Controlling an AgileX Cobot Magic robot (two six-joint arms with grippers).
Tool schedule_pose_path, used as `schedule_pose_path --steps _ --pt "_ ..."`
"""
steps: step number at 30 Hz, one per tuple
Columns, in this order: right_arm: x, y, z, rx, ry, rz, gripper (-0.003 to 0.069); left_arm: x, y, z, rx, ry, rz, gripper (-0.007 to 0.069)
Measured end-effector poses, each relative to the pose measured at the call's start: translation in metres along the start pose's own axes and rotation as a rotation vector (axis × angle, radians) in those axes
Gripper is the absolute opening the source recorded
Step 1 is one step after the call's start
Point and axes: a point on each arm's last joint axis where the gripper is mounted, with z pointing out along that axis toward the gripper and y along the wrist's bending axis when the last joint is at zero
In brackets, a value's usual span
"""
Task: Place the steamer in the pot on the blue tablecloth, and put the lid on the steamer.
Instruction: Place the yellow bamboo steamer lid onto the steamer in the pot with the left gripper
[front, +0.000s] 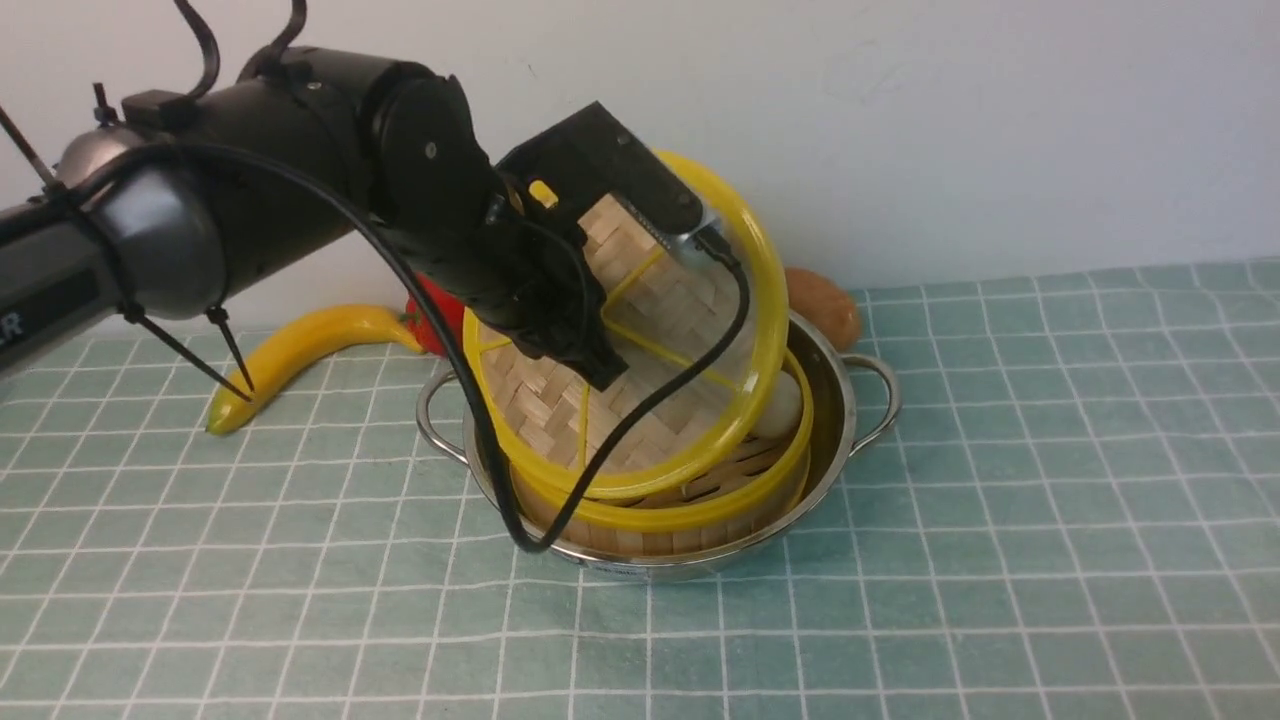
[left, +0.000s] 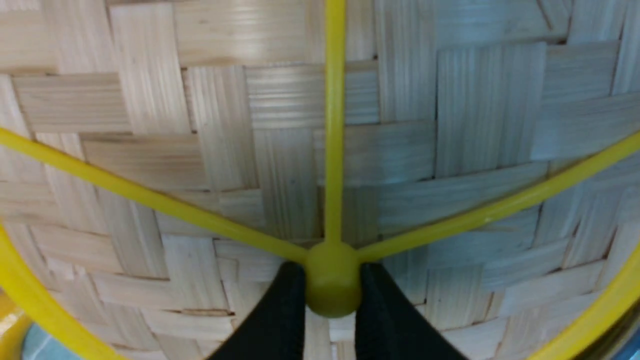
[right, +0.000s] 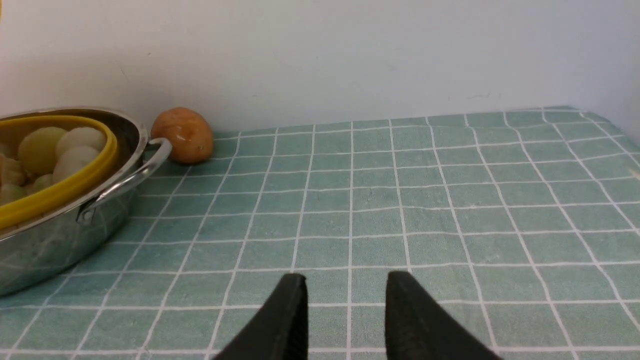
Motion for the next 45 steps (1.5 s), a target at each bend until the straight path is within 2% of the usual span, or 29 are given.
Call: schedule_pose_path --steps 4,10,13,22,28,45 --pt "0.000 0.000 0.000 0.000 0.000 0.000 0.0240 -0.004 0.002 -0.018 0.002 0.003 -0.016 0.0116" --pt "0.000 0.000 0.000 0.000 0.000 0.000 0.0240 0.002 -0.001 -0.039 0.065 0.128 -0.036 0.0116" --pt "0.000 0.000 0.000 0.000 0.000 0.000 0.0240 0.006 -0.003 -0.031 0.089 0.174 -0.027 0.0116" --pt "0.000 0.000 0.000 0.000 0.000 0.000 0.0240 -0.003 -0.003 0.011 0.109 0.092 0.102 0.0116" --pt "0.000 0.000 0.000 0.000 0.000 0.000 0.0240 -0.008 0.000 0.019 0.078 0.037 0.120 0.0116" --pt "0.000 0.000 0.000 0.000 0.000 0.000 0.0240 -0.007 -0.001 0.038 0.084 0.047 0.136 0.0116"
